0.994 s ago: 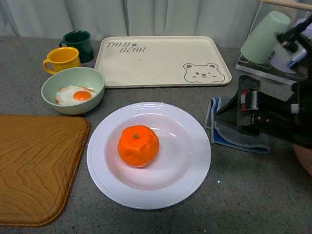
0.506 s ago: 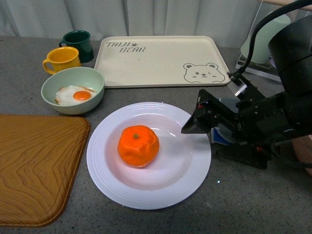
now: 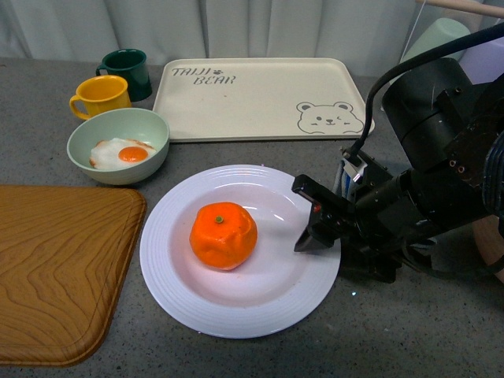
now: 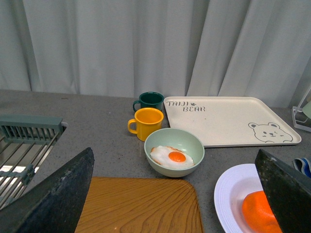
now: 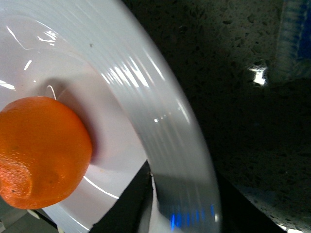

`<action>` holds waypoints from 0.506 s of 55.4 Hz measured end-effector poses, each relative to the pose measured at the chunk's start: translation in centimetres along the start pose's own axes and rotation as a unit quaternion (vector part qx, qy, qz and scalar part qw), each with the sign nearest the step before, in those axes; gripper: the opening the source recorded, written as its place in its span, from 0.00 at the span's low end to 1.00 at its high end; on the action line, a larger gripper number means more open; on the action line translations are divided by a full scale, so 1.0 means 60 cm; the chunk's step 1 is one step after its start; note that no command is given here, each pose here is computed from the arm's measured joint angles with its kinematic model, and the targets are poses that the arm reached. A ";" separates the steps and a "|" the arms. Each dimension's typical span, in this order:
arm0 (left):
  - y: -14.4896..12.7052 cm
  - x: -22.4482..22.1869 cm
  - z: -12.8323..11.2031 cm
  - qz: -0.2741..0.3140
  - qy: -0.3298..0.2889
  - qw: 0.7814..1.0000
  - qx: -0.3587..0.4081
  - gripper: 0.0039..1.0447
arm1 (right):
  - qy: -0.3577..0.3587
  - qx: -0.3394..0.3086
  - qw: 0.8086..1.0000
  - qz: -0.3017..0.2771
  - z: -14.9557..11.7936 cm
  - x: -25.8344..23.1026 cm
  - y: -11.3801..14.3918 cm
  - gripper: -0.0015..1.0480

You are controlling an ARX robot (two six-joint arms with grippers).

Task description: Place orange and plate with both arms

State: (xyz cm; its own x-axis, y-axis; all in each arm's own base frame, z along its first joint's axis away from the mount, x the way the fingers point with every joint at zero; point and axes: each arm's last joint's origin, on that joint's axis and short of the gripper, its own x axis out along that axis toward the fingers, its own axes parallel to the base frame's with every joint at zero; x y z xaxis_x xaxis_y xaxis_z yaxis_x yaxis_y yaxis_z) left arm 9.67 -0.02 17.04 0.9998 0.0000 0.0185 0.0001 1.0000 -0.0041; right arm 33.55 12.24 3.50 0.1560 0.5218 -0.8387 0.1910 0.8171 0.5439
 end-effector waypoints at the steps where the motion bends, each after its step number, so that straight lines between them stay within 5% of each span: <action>1: 0.000 0.000 0.000 0.000 0.000 1.000 0.000 0.94 | 0.000 0.002 1.000 0.000 0.001 0.000 0.000 0.24; 8: 0.000 0.000 0.000 0.000 0.000 1.000 0.000 0.94 | 0.006 0.004 1.000 0.016 0.006 -0.007 0.001 0.14; 28: 0.000 0.000 0.000 0.000 0.000 1.000 0.000 0.94 | -0.016 -0.016 0.998 0.058 0.005 -0.019 0.002 0.08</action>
State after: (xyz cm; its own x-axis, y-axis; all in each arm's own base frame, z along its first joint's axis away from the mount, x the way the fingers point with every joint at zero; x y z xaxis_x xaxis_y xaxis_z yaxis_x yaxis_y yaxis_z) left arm 9.67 -0.02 17.04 0.9998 0.0000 0.0185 0.0001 1.0000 -0.0041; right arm 33.66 11.68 4.56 0.2054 0.6056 -0.7688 0.1388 0.7596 0.6354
